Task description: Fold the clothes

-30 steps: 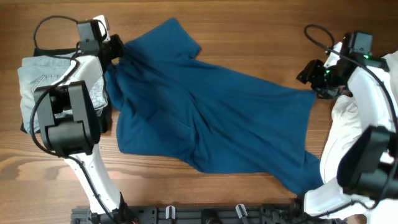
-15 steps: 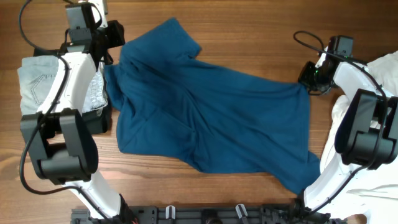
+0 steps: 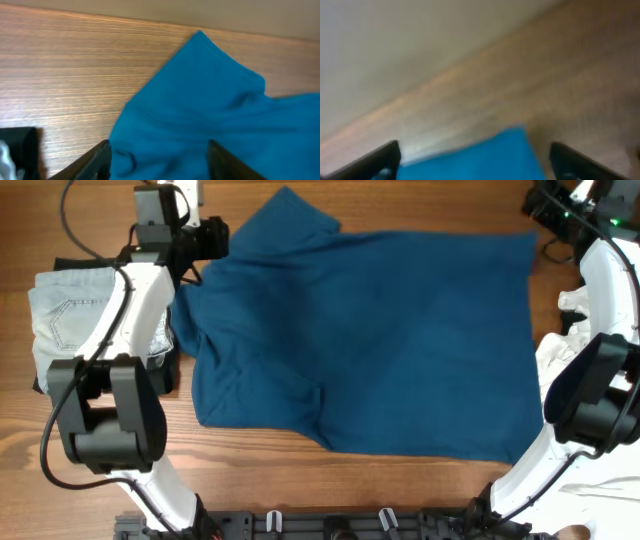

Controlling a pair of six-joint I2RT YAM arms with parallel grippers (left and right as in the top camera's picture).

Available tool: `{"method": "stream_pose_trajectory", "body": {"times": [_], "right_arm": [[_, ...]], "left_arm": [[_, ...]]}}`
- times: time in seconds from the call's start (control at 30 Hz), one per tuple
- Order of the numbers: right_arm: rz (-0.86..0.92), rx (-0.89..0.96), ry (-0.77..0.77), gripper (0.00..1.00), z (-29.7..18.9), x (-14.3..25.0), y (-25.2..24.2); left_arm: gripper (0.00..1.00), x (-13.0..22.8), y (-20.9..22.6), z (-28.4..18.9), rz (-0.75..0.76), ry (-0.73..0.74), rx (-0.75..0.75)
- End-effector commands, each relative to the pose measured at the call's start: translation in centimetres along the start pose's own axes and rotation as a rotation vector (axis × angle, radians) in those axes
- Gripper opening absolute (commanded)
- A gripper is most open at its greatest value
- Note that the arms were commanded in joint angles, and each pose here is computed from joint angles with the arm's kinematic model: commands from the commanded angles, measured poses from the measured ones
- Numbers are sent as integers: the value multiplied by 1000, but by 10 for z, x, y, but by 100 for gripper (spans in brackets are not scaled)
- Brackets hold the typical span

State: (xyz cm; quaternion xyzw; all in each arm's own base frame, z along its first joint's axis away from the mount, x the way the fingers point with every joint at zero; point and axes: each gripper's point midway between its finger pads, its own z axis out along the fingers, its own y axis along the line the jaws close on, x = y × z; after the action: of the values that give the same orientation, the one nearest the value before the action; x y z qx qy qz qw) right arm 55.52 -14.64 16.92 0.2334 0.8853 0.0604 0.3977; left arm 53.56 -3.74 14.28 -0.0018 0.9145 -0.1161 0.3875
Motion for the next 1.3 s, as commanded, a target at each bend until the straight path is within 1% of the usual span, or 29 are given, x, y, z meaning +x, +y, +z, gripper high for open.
{"method": "stream_pose_trajectory", "body": {"times": [0.0, 0.1, 0.17, 0.2, 0.3, 0.33, 0.43, 0.53, 0.6, 0.63, 0.7, 0.8, 0.83, 0.87, 0.97, 1.03, 1.13, 1.2, 1.27], "right_arm": [[-8, -7, 88, 100, -13, 17, 3], [10, -78, 183, 99, -29, 36, 17], [12, -168, 232, 95, -44, 44, 35], [6, -223, 255, 91, -53, 48, 46], [-20, -295, 322, 86, -79, 64, 73], [-38, -300, 339, 84, -86, 70, 80], [-104, -323, 388, 83, -108, 88, 104], [-163, -349, 420, 83, -127, 103, 127], [-185, -367, 430, 83, -133, 110, 140], [-192, -372, 437, 83, -134, 113, 144], [-194, -374, 456, 82, -135, 120, 149], [-201, -345, 465, 82, -134, 126, 151], [-210, -332, 473, 82, -135, 129, 151], [-214, -318, 482, 82, -135, 132, 150], [-230, -252, 518, 82, -136, 142, 141], [-237, -237, 525, 82, -137, 145, 140], [-214, -206, 520, 82, -135, 144, 137], [-217, -179, 515, 83, -133, 143, 132], [-205, -134, 511, 87, -132, 143, 125]], "left_arm": [[66, 3, -25, 5, 108, 10, 39], [61, 17, -37, 18, 182, 42, 57], [58, 25, -40, 31, 190, 57, 66], [56, 28, -41, 41, 194, 52, 70], [43, 33, -38, 72, 203, 12, 76], [37, 35, -37, 81, 204, 1, 76], [31, 49, -31, 108, 191, -5, 76], [28, 67, -24, 127, 188, 14, 74], [25, 78, -17, 136, 183, 34, 54], [20, 83, -12, 140, 179, 45, 38], [15, 95, 5, 147, 169, 70, -18], [13, 106, 38, 154, 137, 84, -90], [13, 107, 56, 157, 87, 75, -131], [13, 107, 74, 156, 32, 63, -168], [12, 94, 113, 148, -112, 9, -207], [12, 85, 126, 143, -140, -2, -197], [11, 70, 128, 137, -150, 0, -160], [11, 51, 128, 128, -150, -16, -163], [12, 33, 125, 118, -145, -40, -160]]}}
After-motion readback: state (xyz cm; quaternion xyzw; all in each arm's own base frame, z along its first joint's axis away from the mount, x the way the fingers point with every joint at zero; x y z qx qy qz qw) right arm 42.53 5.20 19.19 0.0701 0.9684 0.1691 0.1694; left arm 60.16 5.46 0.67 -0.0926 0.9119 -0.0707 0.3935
